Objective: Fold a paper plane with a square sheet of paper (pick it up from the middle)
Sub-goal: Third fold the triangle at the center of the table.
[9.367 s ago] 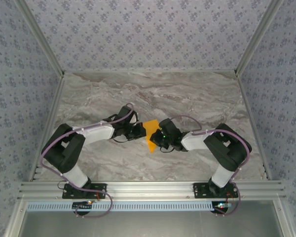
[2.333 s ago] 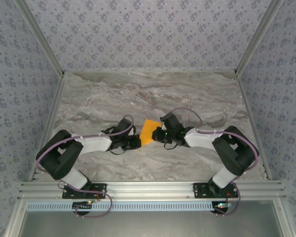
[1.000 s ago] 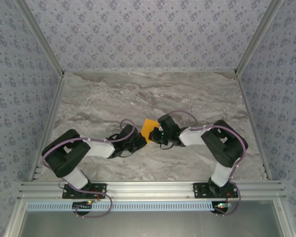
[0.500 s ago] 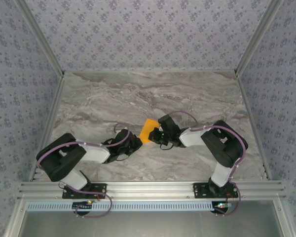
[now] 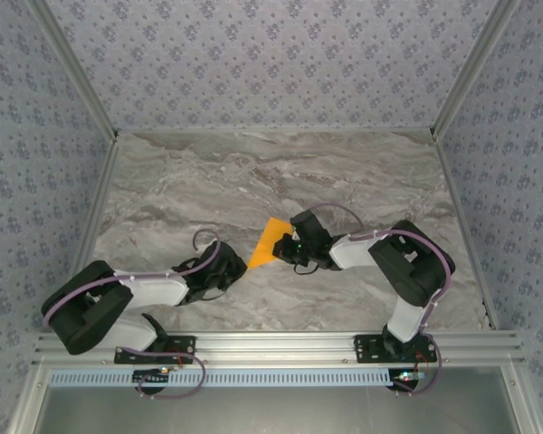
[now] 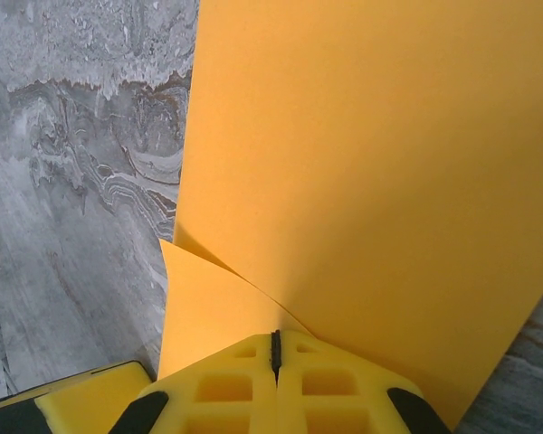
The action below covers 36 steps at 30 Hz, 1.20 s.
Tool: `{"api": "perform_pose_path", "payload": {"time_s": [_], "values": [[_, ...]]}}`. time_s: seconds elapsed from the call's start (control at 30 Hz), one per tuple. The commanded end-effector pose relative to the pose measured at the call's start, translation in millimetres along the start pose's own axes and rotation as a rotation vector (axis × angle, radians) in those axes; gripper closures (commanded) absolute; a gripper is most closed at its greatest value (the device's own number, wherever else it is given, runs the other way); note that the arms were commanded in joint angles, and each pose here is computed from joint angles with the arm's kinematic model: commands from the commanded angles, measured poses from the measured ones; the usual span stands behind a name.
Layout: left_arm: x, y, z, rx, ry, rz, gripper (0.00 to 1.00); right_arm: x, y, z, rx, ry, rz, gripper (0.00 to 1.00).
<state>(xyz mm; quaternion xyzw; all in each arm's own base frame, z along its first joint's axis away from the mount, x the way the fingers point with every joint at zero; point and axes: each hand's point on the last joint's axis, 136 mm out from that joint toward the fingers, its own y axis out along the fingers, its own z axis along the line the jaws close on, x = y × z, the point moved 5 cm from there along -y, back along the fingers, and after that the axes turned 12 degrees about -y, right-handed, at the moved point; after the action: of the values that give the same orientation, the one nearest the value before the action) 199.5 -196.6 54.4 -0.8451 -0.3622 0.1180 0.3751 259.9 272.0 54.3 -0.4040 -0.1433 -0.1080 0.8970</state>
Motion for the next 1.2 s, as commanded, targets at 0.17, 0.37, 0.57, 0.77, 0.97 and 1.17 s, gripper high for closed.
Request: {"api": "perform_pose_path", "payload": {"time_s": [0.17, 0.37, 0.57, 0.77, 0.97, 1.17], "values": [[7, -23, -37, 0.054, 0.297, 0.018, 0.97, -24, -6, -35, -0.189, -0.141, 0.19, 1.0], [-5, -25, -65, -0.06, 0.409, 0.125, 0.87, -35, -23, -47, -0.183, -0.355, 0.381, 1.0], [-23, -6, -80, -0.123, 0.434, 0.262, 0.88, -16, -35, -16, -0.062, -0.416, 0.33, 0.97], [-36, 11, -90, -0.142, 0.462, 0.334, 0.92, 4, -49, -4, -0.053, -0.27, 0.164, 0.94], [-38, 20, -97, -0.128, 0.479, 0.328, 0.94, 13, -73, -20, -0.093, -0.077, 0.003, 0.77], [-36, 28, -96, -0.097, 0.495, 0.311, 0.95, 9, -85, -35, -0.088, 0.043, -0.055, 0.61]]}}
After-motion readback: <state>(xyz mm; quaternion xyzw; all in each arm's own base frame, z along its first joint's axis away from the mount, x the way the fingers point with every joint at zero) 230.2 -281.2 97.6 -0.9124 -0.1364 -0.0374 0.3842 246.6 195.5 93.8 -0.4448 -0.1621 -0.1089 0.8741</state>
